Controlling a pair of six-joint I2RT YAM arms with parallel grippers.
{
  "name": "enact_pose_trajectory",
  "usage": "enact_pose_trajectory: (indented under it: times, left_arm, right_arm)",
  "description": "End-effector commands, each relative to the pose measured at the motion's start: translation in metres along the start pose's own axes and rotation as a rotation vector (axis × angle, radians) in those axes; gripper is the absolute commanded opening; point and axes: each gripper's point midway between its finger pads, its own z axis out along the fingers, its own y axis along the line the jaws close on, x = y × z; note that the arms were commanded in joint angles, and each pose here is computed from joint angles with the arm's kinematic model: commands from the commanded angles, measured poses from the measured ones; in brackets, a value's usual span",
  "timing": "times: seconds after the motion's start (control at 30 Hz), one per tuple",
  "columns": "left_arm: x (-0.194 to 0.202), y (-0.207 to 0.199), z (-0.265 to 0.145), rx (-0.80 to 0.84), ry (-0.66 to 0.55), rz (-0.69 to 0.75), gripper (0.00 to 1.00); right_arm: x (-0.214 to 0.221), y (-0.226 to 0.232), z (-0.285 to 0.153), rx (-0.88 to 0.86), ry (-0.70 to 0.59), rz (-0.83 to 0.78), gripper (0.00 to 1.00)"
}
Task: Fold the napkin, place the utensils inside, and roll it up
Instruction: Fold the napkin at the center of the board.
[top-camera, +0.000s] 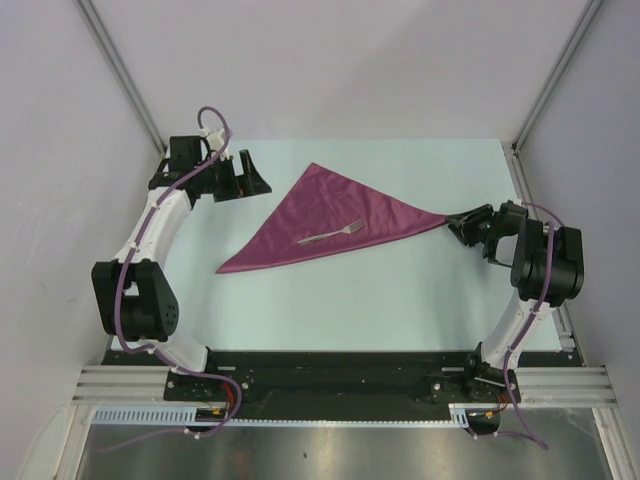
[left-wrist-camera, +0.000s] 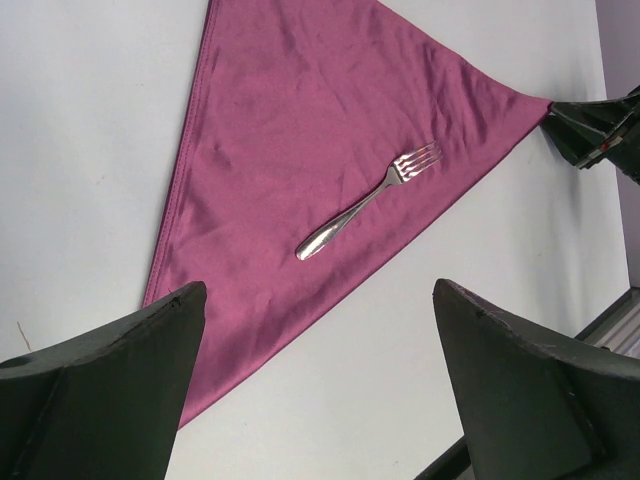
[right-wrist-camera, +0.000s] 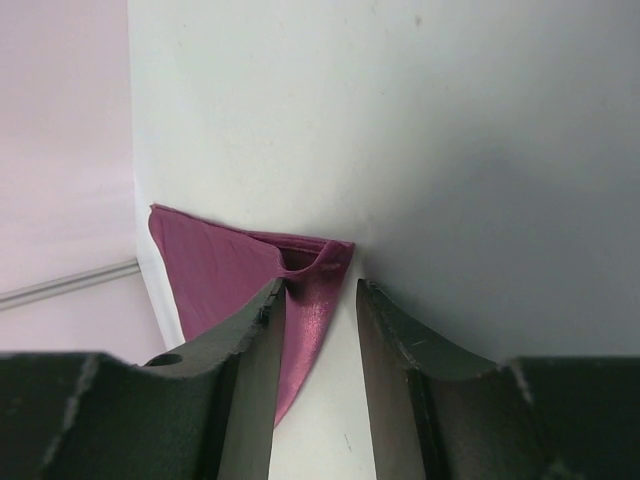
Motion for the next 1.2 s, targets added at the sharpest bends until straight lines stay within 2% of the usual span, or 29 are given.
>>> enact_pose_trajectory:
  times: [0.0, 0.23, 0.6, 0.7, 0.8, 0.83, 0.9, 1.03, 1.17]
  left_arm:
    - [-0.009, -0.009, -0.007, 0.029, -0.033, 0.026, 1.00]
    - [-0.010, -0.010, -0.009, 0.032, -0.037, 0.029, 1.00]
    - [-0.011, -0.012, -0.011, 0.037, -0.041, 0.037, 1.00]
    - [-0.011, -0.012, -0.011, 0.039, -0.041, 0.037, 1.00]
    - [-0.012, -0.014, -0.012, 0.040, -0.046, 0.042, 1.00]
    - [-0.012, -0.014, -0.013, 0.041, -0.046, 0.042, 1.00]
    - [-0.012, -0.014, -0.013, 0.042, -0.047, 0.043, 1.00]
    - [-0.012, -0.015, -0.013, 0.045, -0.048, 0.041, 1.00]
    - [-0.013, -0.016, -0.015, 0.046, -0.052, 0.045, 1.00]
  right_arm:
    - [-0.005, -0.022, 0.008, 0.070, -0.031, 0.013, 0.39]
    - [-0.004, -0.029, 0.013, 0.091, -0.019, 0.012, 0.32]
    - [-0.004, -0.026, 0.017, 0.093, -0.009, -0.006, 0.26]
    - [-0.003, -0.025, 0.018, 0.094, -0.004, -0.016, 0.21]
    - [-0.002, -0.018, 0.019, 0.080, 0.005, -0.023, 0.12]
    - [-0.003, -0.015, 0.019, 0.073, 0.004, -0.021, 0.05]
    - [-0.003, -0.004, 0.019, 0.039, 0.013, -0.024, 0.01]
    - [-0.003, 0.023, 0.013, -0.020, 0.012, -0.052, 0.00]
    - [0.003, 0.081, 0.004, -0.136, 0.007, -0.136, 0.00]
